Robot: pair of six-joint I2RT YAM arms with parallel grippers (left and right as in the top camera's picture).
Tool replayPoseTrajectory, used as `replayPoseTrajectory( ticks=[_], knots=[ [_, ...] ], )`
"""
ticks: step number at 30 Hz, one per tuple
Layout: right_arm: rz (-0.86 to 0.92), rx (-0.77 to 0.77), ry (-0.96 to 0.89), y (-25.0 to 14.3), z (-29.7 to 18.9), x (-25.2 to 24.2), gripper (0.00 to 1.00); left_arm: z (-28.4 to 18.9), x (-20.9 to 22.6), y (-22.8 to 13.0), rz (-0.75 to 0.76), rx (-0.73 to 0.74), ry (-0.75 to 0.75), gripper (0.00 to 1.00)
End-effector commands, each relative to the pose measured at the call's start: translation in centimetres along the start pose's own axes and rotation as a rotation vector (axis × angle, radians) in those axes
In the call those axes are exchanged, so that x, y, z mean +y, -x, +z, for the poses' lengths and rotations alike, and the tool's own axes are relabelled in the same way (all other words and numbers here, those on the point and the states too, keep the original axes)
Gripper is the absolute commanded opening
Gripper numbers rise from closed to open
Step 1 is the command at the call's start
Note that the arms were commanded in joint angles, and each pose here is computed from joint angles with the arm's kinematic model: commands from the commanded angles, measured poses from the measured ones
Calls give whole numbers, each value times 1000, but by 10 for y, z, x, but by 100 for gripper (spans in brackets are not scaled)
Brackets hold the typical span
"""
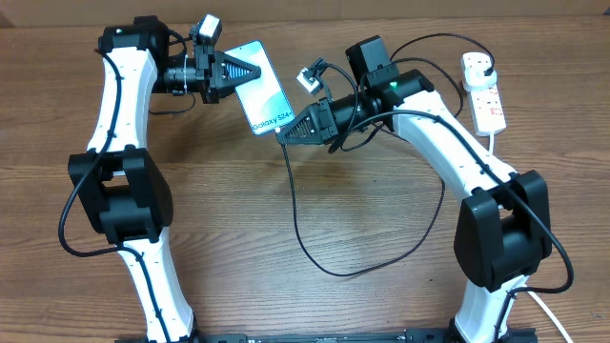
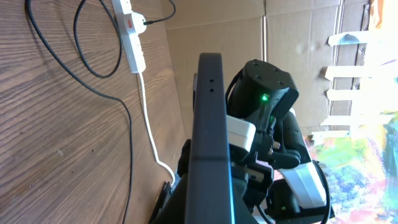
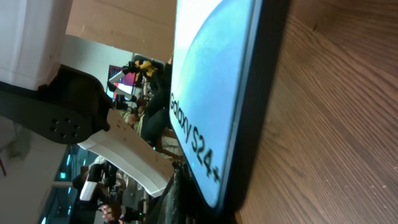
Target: Plug charger to phone and switch on socket
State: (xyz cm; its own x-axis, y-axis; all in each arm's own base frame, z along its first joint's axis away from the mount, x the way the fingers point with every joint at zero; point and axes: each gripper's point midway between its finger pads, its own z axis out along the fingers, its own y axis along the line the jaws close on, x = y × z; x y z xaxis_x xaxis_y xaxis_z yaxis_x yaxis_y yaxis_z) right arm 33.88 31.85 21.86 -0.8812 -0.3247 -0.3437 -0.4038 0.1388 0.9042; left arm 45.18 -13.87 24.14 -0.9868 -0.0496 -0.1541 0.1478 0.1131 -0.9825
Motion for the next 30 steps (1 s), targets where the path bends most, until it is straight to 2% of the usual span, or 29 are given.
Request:
replayPoseTrajectory(
  ticks=[1,30],
  knots=[
    [21,-10,20,2,-6,-6,4,-1,-15,3,39,-14,-48,4],
    [25,12,27,-2,4,-8,4,-2,-19,5,42,-20,-77,4]
  ],
)
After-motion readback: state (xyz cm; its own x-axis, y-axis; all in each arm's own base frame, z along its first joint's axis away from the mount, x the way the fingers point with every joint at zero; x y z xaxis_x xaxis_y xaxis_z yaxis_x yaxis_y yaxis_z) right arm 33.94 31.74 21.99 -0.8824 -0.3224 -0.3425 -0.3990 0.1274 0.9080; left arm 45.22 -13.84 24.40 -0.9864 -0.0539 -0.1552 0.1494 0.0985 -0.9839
